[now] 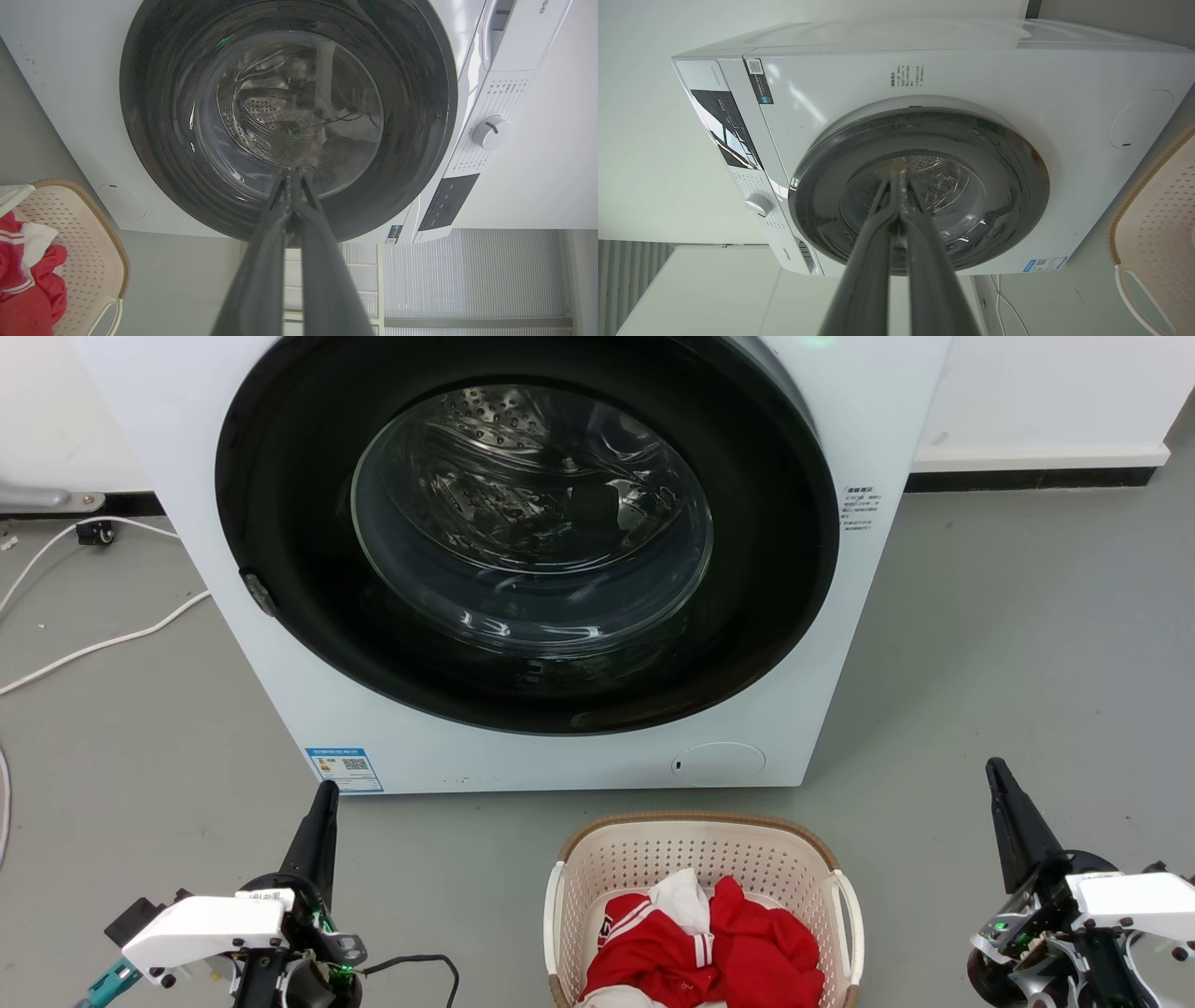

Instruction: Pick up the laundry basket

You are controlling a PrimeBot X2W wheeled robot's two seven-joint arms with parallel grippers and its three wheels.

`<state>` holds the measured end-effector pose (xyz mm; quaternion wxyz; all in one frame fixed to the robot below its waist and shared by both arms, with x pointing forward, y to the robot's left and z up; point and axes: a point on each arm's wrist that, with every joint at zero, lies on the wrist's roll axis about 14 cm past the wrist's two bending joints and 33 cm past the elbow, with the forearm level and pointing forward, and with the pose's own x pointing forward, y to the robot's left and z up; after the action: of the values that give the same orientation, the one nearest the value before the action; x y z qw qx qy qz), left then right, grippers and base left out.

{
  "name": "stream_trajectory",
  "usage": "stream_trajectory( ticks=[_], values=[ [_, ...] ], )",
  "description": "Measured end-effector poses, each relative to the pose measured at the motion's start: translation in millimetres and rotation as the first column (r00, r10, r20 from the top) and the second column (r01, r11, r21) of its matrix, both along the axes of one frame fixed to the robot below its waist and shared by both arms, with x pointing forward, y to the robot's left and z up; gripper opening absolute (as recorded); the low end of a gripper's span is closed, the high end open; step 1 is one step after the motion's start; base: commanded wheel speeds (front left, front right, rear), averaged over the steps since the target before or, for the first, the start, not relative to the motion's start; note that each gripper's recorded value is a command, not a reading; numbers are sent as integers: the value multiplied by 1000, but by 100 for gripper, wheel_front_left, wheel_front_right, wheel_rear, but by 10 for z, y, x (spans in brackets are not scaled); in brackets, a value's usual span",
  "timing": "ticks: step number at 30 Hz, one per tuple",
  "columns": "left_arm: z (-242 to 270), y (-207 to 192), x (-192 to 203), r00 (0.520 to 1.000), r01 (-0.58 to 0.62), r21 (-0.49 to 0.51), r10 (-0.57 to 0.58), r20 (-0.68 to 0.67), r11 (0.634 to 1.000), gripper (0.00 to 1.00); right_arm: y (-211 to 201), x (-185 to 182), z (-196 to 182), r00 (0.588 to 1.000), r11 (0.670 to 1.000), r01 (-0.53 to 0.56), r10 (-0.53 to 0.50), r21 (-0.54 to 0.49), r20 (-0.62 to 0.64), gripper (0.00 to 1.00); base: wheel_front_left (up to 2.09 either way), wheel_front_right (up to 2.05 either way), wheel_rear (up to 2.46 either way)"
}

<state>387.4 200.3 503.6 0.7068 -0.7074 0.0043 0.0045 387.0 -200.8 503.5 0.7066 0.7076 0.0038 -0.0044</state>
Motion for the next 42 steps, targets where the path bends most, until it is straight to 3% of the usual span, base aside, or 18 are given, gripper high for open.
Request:
stream_trajectory(
  ticks=[20, 21, 33, 37, 42],
  values=[
    [-1, 1, 0, 1000, -1, 0, 1, 0, 1000, 0, -2, 1, 2, 1000, 1000, 1, -1, 0, 1, 0, 0, 0, 0],
    [-19, -1, -6, 1000, 0, 0, 0, -6, 1000, 100, -1, -7, -18, 1000, 1000, 1, -1, 1, -5, 100, 0, 0, 0],
    [-18, -94, -25, 1000, -3, 22, 3, -5, 1000, 100, 39, -46, -58, 1000, 1000, 18, -18, -17, -16, 100, 0, 0, 0],
    [68, -122, -4, 1000, -2, 85, 0, 20, 996, 100, 59, -37, -23, 1000, 998, 18, -19, -61, -6, 100, 0, 0, 0],
    [188, -170, 26, 998, 0, 209, -12, 55, 978, 100, 49, -19, 69, 1000, 981, 23, -19, -191, 20, 100, 0, 0, 0]
  ],
)
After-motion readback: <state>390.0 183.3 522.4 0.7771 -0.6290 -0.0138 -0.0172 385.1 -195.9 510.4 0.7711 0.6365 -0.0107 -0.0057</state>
